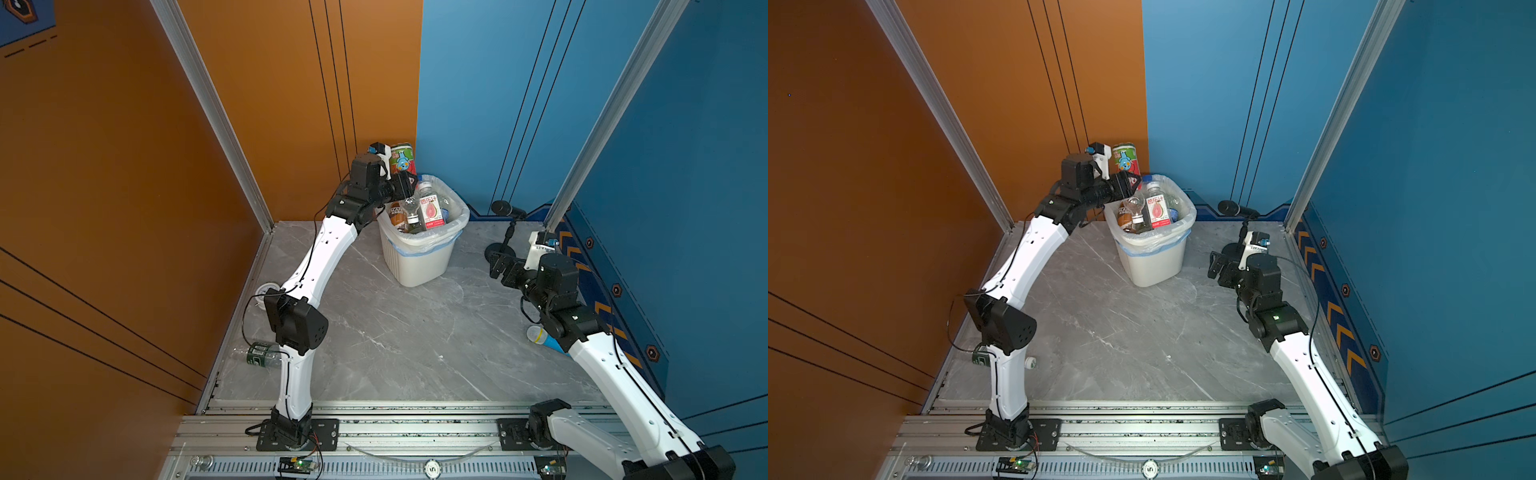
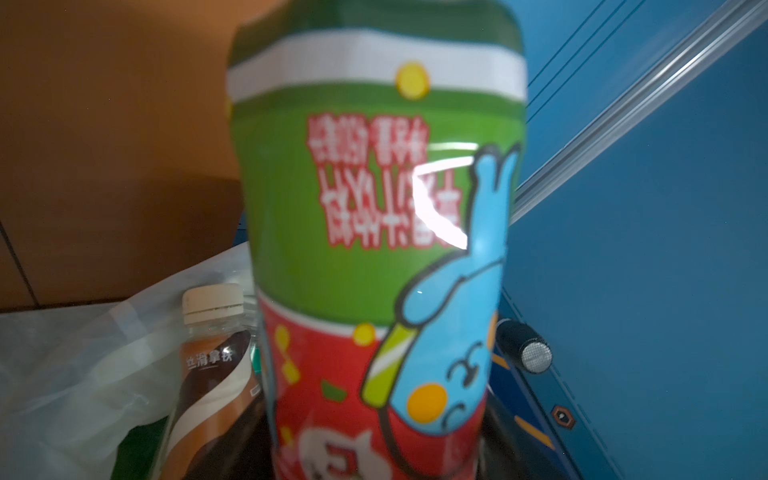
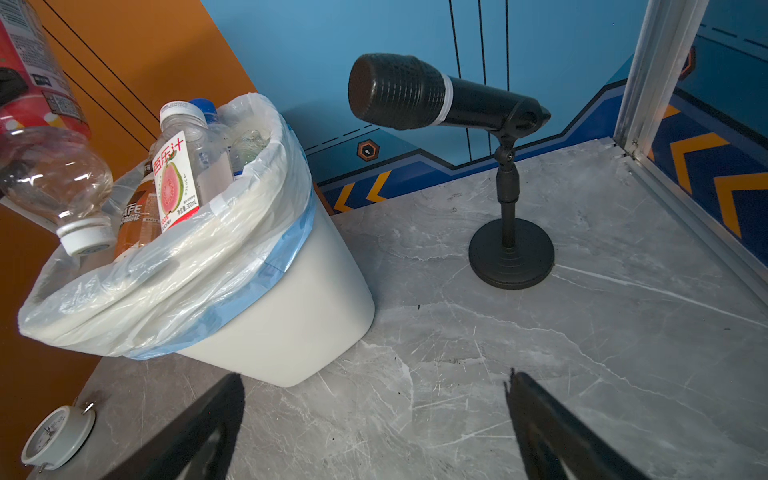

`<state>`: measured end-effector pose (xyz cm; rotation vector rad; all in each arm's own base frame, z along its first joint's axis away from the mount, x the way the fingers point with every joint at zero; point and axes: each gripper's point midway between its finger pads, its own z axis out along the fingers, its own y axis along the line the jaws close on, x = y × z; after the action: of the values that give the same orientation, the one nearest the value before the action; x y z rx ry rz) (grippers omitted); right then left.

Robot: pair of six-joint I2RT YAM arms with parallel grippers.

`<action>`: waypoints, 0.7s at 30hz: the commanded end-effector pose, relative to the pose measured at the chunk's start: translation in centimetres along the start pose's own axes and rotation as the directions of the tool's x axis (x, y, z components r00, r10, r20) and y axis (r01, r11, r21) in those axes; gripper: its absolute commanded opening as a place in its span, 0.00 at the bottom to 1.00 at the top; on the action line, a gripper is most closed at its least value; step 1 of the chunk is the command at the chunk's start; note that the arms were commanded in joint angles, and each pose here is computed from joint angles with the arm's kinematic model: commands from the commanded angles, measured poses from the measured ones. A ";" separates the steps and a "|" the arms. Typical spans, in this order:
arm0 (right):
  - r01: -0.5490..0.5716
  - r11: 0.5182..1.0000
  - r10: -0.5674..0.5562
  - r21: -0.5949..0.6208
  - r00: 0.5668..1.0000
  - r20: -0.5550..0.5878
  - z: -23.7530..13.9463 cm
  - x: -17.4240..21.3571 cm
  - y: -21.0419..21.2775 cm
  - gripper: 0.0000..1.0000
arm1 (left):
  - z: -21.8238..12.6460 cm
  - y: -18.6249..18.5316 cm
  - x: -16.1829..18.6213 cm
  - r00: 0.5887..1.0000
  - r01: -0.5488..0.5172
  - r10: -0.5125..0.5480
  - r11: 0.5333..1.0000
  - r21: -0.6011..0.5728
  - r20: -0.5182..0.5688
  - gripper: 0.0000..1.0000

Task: Put the plastic bottles in the bin
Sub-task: 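Open the left gripper to drop the cartoon-labelled bottle into the bin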

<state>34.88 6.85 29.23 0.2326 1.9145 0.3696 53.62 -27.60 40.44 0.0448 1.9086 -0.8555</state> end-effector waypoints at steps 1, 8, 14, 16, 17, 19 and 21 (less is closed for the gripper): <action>-0.011 1.000 0.011 0.019 1.000 -0.019 0.1 0.7 -0.6 1.00 | -0.5 -0.9 0.1 1.000 -0.001 0.002 1.000 0.014 -0.023 0.98; -0.012 1.000 0.012 0.019 1.000 -0.017 0.1 0.6 -0.8 1.00 | -3.1 -0.8 -0.9 0.999 -0.032 0.032 0.999 -0.036 0.002 0.98; -0.015 1.000 0.015 0.018 1.000 -0.027 0.4 0.8 -0.8 1.00 | -7.2 -1.6 -2.6 0.992 -0.084 0.088 0.995 -0.046 0.086 0.98; -0.014 1.000 0.015 0.019 0.999 -0.036 0.5 1.0 -0.8 1.00 | -8.8 -1.8 -2.5 0.988 -0.091 0.096 0.995 -0.042 0.119 0.98; -0.015 1.000 0.015 0.018 0.999 -0.045 0.7 1.3 -0.9 1.00 | -9.6 -1.4 -2.0 0.987 -0.091 0.097 0.995 -0.051 0.128 0.98; -0.016 1.000 0.017 0.012 0.998 -0.058 0.9 1.6 -0.7 1.00 | -11.0 -0.1 -0.4 0.987 -0.088 0.099 0.992 -0.090 0.130 0.97; -0.018 1.000 0.019 0.006 0.997 -0.077 1.2 2.0 -0.6 1.00 | -12.3 2.1 2.3 0.990 -0.079 0.096 0.985 -0.155 0.103 0.98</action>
<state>35.36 6.69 28.36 0.2396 1.9397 0.3652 44.17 -21.53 42.18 0.0284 1.8610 -0.7298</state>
